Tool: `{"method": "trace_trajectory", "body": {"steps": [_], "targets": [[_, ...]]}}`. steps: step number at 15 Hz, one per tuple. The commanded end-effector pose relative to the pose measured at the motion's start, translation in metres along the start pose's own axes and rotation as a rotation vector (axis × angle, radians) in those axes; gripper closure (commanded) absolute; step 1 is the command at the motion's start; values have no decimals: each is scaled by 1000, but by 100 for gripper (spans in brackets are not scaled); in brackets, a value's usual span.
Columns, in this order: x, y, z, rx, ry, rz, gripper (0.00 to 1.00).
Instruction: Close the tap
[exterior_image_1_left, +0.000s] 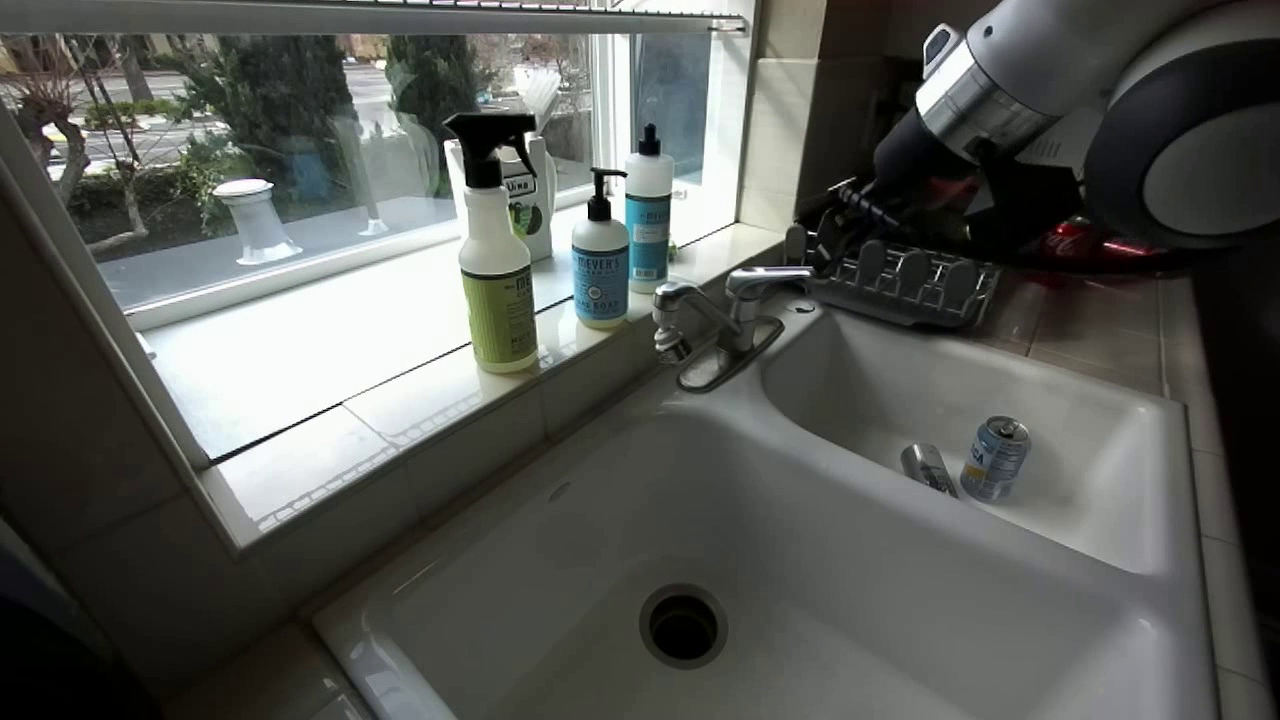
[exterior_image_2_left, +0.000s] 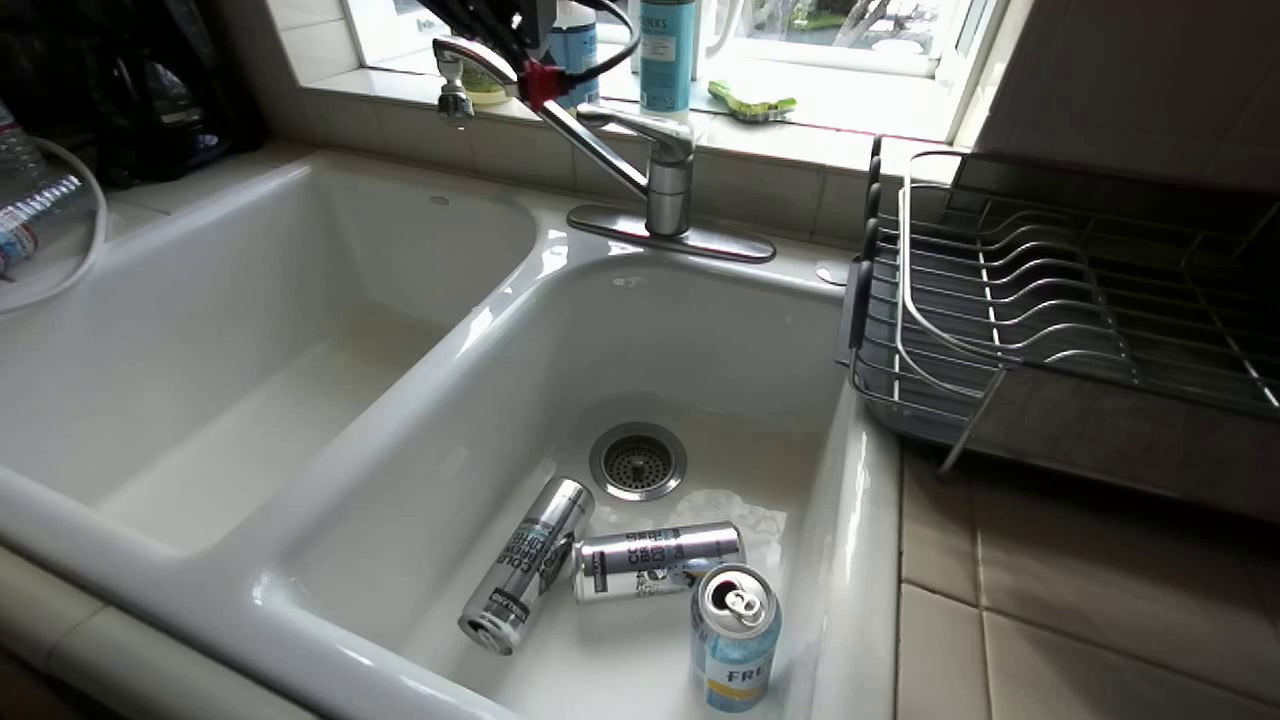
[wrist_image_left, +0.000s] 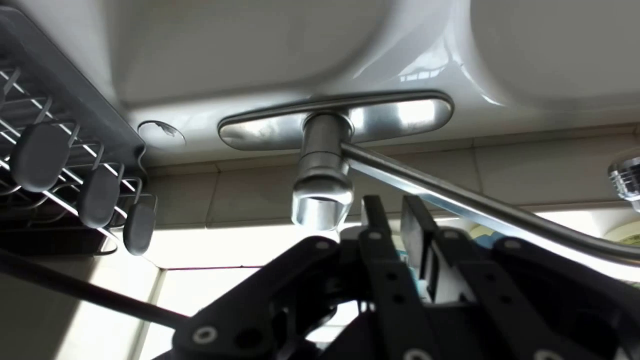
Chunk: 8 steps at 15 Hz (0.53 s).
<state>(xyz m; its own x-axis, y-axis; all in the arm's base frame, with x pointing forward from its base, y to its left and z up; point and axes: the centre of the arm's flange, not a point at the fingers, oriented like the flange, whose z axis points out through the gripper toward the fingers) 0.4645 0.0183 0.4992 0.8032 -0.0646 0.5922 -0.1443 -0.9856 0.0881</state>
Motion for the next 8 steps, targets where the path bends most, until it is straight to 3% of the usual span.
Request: {"method": "trace_trajectory", "body": {"steps": [1, 8], "targets": [[-27, -22, -35, 5, -59, -49, 52], [-67, -61, -84, -2, -113, -161, 1]]}}
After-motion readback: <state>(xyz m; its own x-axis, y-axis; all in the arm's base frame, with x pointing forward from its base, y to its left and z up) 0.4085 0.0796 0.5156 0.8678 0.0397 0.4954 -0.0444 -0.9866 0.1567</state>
